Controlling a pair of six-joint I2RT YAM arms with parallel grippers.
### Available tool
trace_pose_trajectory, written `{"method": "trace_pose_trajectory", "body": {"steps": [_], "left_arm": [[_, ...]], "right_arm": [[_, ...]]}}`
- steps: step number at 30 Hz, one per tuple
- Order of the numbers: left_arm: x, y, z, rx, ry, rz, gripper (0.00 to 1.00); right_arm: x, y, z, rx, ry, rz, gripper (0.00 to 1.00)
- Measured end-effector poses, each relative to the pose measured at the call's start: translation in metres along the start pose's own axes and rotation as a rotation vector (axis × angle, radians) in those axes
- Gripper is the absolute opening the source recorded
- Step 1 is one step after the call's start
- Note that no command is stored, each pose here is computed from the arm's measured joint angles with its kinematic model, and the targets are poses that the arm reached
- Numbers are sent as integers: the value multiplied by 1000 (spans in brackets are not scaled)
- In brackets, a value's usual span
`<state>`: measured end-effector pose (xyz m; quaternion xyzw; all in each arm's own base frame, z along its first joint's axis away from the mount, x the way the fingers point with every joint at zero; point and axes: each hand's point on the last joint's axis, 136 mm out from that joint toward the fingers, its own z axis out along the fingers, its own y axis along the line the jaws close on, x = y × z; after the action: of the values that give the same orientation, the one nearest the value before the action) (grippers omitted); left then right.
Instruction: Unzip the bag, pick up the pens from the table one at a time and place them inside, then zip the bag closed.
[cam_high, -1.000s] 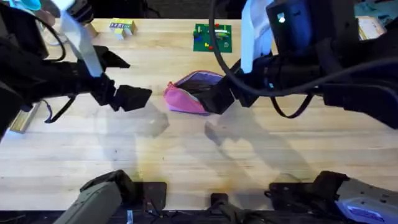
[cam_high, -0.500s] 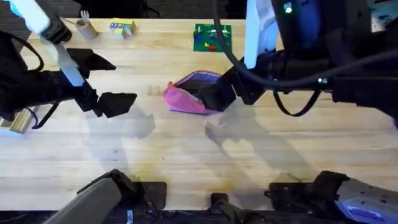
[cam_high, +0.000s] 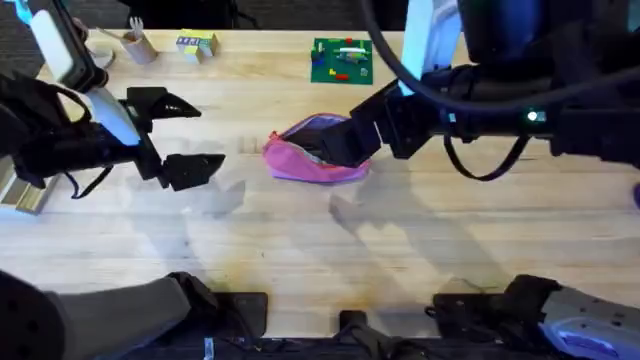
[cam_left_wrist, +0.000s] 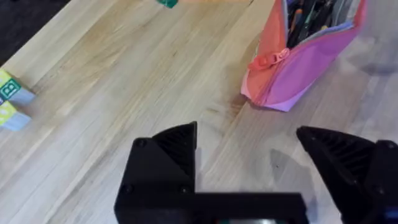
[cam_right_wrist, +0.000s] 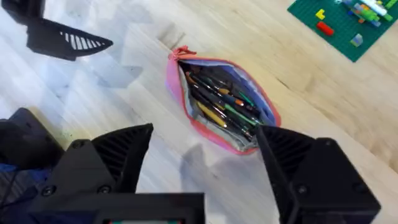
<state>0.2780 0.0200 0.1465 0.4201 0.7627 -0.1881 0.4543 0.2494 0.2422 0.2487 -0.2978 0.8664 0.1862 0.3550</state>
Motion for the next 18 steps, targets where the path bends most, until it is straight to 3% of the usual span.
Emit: {"method": "trace_pose_trajectory", "body": {"steps": [9, 18], "left_arm": [[9, 0, 9, 40, -40, 35, 994], [20, -1, 17, 77, -53, -6, 993]], "right_arm": [[-3, 10, 10, -20, 27, 14, 998], [-16, 20, 19, -60, 31, 60, 998]]}}
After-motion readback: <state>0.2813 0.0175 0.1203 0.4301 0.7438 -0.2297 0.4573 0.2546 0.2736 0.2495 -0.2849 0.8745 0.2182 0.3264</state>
